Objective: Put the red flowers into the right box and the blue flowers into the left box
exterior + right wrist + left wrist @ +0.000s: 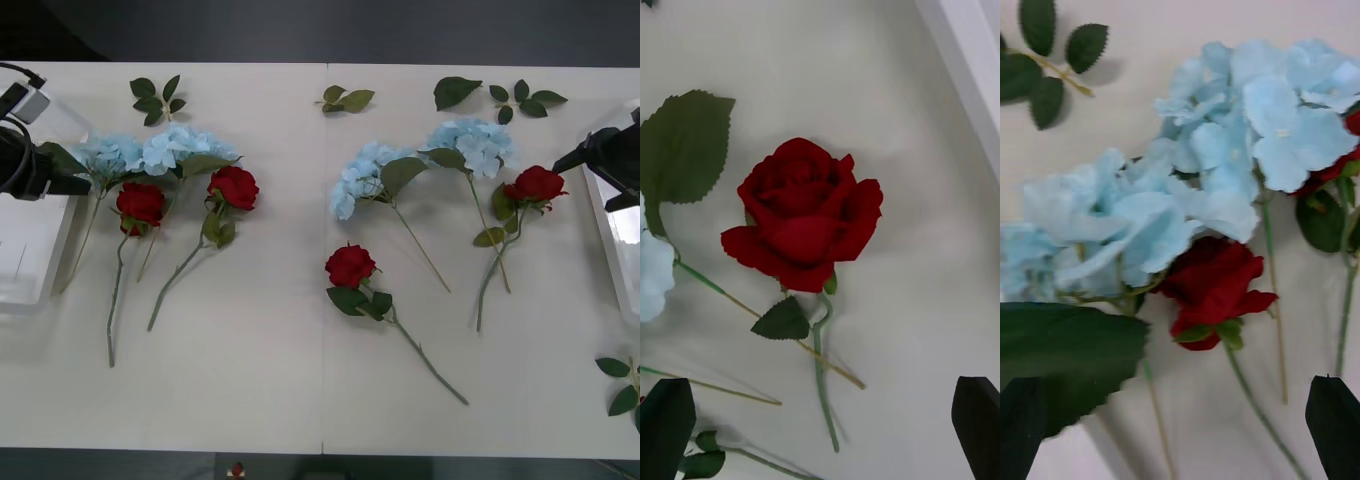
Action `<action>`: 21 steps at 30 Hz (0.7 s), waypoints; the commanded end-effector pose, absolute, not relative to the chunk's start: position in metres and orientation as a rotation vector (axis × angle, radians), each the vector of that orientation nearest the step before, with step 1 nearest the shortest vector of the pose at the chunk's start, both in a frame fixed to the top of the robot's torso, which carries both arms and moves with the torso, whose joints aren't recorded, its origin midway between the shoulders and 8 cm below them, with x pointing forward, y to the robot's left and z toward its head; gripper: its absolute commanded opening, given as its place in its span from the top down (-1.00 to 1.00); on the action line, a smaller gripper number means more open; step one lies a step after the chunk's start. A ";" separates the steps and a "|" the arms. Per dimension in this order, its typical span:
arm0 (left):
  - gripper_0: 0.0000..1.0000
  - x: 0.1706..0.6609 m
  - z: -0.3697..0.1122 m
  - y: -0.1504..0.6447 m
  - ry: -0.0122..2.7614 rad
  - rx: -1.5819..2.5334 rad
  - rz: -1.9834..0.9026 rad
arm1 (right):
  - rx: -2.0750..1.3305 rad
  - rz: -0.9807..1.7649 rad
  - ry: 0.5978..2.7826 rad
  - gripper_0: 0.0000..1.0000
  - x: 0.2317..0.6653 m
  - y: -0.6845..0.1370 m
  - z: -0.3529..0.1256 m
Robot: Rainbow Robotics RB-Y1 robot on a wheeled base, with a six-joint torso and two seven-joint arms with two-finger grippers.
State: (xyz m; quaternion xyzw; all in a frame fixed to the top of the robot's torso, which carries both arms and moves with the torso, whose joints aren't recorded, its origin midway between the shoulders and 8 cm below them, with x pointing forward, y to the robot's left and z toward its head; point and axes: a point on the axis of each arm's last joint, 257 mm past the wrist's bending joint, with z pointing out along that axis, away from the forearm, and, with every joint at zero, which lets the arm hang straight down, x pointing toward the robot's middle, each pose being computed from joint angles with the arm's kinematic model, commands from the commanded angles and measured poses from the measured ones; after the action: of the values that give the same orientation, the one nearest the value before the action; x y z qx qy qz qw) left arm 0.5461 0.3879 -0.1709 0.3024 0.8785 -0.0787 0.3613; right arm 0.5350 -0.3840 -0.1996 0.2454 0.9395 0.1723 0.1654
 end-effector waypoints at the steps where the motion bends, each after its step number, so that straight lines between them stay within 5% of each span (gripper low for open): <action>1: -1.00 0.573 -0.163 0.409 2.246 0.752 -0.064 | 0.735 0.441 2.683 -1.00 0.538 -0.385 -0.218; 21: -1.00 0.588 -0.241 0.393 2.286 0.765 0.027 | 0.593 0.316 2.705 -1.00 0.556 -0.355 -0.285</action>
State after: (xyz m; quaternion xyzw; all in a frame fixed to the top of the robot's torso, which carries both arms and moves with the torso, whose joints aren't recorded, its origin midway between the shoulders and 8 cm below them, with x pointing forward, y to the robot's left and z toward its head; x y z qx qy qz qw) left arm 0.5822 0.3844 -0.2517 0.3141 0.8844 0.0030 0.3452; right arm 0.5425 -0.3569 -0.2995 0.2142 0.9581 0.1037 0.1593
